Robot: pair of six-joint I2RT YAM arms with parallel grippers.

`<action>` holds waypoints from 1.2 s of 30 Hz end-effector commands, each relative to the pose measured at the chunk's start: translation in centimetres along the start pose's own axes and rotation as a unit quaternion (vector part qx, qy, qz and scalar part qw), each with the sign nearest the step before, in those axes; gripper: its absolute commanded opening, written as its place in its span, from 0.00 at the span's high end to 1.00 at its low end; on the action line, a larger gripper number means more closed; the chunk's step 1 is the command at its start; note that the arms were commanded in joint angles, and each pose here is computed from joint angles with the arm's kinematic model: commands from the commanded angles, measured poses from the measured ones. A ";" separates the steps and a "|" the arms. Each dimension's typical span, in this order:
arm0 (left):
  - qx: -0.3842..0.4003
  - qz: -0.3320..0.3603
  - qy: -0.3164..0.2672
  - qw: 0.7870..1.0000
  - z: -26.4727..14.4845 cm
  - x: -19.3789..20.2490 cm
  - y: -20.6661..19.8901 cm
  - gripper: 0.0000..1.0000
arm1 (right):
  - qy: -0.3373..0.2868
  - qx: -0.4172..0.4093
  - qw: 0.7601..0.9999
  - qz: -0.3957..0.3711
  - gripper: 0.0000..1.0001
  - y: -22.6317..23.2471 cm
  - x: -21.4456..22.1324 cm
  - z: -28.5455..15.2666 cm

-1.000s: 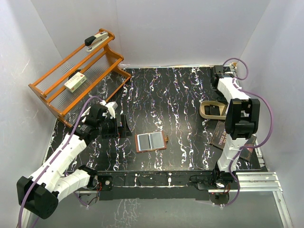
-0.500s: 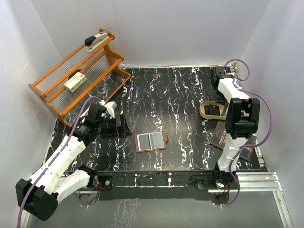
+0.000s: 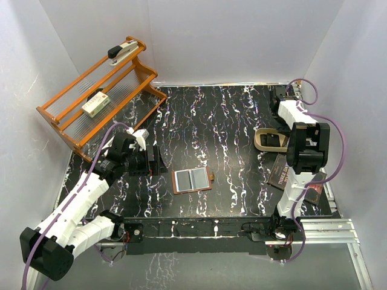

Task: Put the credit cards into the card holder
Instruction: Pick up the credit card from the storage box.

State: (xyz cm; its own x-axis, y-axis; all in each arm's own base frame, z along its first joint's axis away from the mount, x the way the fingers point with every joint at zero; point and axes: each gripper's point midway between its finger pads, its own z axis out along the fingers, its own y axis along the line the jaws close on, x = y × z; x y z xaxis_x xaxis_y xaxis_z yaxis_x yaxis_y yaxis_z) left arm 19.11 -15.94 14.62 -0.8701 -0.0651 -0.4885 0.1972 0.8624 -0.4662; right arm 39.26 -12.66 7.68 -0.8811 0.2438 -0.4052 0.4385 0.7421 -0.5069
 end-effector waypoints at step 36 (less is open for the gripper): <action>-0.001 0.000 -0.003 1.000 -0.4 0.2 0.1 0.01 | -0.050 -0.080 0.994 0.055 1.00 -1.7 -2.4 -6.1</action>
State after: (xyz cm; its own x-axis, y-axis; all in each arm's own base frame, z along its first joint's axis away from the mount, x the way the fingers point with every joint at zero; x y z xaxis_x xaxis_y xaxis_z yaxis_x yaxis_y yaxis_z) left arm 19.09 -15.94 14.63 -0.8702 -0.0650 -0.4884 0.1973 0.8623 -0.4664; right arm 39.62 -10.74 10.71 -0.8487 0.2574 -0.4621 0.4499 0.8107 -0.3746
